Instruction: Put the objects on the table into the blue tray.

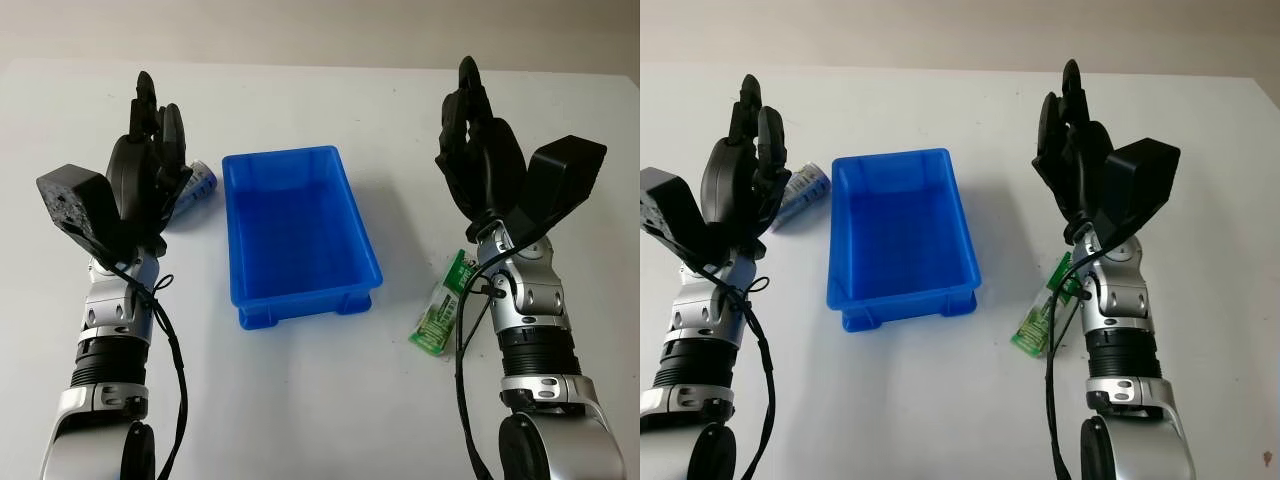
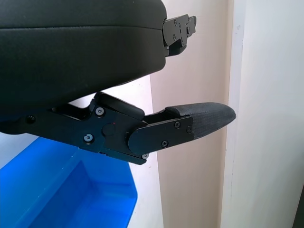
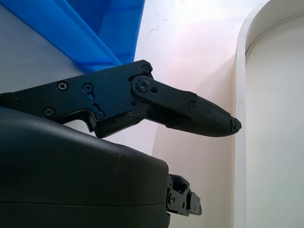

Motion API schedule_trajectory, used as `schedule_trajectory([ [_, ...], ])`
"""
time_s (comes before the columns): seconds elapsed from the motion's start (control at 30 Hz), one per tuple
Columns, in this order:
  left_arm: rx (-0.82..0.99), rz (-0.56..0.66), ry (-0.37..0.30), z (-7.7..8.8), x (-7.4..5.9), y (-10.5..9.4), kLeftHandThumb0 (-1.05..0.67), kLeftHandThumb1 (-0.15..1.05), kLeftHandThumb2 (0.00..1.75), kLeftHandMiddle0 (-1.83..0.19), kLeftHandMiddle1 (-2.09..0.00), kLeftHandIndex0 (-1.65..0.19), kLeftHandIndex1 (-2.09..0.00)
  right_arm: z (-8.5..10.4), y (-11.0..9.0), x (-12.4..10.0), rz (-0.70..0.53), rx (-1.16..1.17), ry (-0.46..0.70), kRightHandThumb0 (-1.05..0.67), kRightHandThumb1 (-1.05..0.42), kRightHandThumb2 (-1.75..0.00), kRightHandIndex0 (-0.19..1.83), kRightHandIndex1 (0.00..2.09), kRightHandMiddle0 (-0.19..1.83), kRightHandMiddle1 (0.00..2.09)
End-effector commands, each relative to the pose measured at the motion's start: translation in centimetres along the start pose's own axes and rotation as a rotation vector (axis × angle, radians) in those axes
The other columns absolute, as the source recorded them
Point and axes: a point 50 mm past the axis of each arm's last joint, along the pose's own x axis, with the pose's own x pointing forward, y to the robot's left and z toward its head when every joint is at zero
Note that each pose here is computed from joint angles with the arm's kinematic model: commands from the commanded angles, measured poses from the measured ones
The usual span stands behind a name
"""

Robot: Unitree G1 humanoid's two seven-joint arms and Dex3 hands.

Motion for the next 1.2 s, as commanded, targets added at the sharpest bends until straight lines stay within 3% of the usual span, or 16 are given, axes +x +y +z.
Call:
schedule_trajectory([
  [0.0,0.018,-0.001,-0.021,0.6,0.0,0.3,-0.72,1.05,0.64,0.19,0.00,0.19,0.00,0.2,-0.1,-0.2,-0.006,0.002,-0.011,-0.73,-1.05,-0.74,-0.19,0.00,-0.19,0.00],
  [0.4,0.014,-0.002,-0.014,0.5,0.2,0.3,-0.72,1.05,0.63,0.19,0.00,0.19,0.00,-0.2,-0.3,0.1,0.006,0.004,0.007,-0.73,-1.05,-0.74,-0.19,0.00,-0.19,0.00],
  [0.63,0.016,0.003,-0.024,0.6,0.0,0.4,-0.73,1.05,0.63,0.19,0.00,0.19,0.00,1.0,-1.2,0.1,0.060,-0.048,-0.035,-0.76,-1.05,-0.67,-0.19,0.00,-0.19,0.00],
  [0.8,0.006,0.005,-0.024,0.8,0.1,0.4,-0.73,1.05,0.61,0.19,0.00,0.19,0.00,2.5,-2.3,0.1,0.108,-0.159,-0.079,-0.74,-1.05,-0.53,-0.19,0.00,-0.19,0.00],
  [1.03,0.011,-0.003,-0.022,0.6,0.2,0.2,-0.72,1.05,0.62,0.19,0.00,0.19,0.00,5.6,-4.5,0.2,0.195,-0.436,-0.062,-0.76,-1.04,-0.18,-0.19,0.00,-0.19,0.00],
  [1.17,0.017,-0.006,-0.019,0.6,0.2,0.1,-0.72,1.05,0.62,0.19,0.00,0.19,0.00,7.6,-5.5,0.1,0.225,-0.532,-0.026,-0.68,-0.95,-0.05,-0.06,0.08,-0.03,0.10],
])
